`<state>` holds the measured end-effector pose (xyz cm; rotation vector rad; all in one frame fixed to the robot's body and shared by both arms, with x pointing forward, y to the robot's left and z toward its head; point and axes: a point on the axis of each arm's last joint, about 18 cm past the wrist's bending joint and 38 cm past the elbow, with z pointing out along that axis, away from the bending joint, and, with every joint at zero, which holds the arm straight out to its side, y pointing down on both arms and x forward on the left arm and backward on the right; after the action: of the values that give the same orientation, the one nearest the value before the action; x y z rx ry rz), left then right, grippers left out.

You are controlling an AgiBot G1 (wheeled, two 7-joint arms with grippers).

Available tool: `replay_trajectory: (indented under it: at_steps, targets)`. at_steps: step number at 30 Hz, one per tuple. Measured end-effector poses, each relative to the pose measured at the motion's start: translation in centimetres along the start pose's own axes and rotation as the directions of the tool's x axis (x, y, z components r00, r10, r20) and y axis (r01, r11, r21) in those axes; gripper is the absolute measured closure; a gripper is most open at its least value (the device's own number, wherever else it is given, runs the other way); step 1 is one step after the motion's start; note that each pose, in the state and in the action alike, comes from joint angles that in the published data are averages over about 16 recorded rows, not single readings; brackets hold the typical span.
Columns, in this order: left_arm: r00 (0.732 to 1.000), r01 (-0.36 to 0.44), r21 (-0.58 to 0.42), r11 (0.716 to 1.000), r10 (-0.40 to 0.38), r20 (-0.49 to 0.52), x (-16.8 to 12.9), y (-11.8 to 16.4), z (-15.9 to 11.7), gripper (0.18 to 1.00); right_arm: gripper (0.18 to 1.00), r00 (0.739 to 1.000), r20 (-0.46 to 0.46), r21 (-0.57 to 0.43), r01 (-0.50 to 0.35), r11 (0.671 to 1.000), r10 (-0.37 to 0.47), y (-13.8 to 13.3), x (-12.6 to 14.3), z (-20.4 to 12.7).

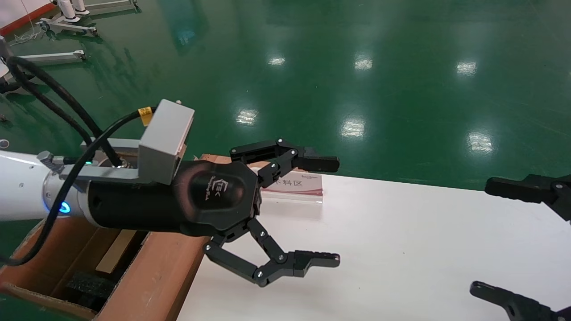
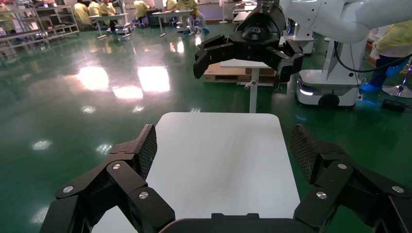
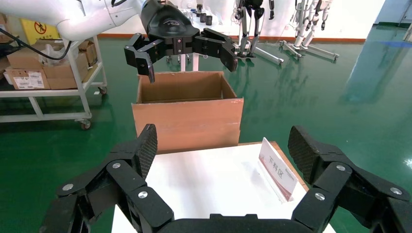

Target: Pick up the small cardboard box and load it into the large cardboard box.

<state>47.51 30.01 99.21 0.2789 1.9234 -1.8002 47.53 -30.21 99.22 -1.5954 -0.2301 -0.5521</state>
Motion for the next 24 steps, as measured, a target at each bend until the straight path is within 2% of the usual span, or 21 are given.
replay_trajectory:
  at_steps: [24]
  targets:
    - [1.0,0.001,-0.001,1.0,-0.001,0.001,-0.02,0.02,-0.01,0.184,0.178,1.0,0.0,0.0,0.0,1.0,0.0,0.01,0.0,0.0]
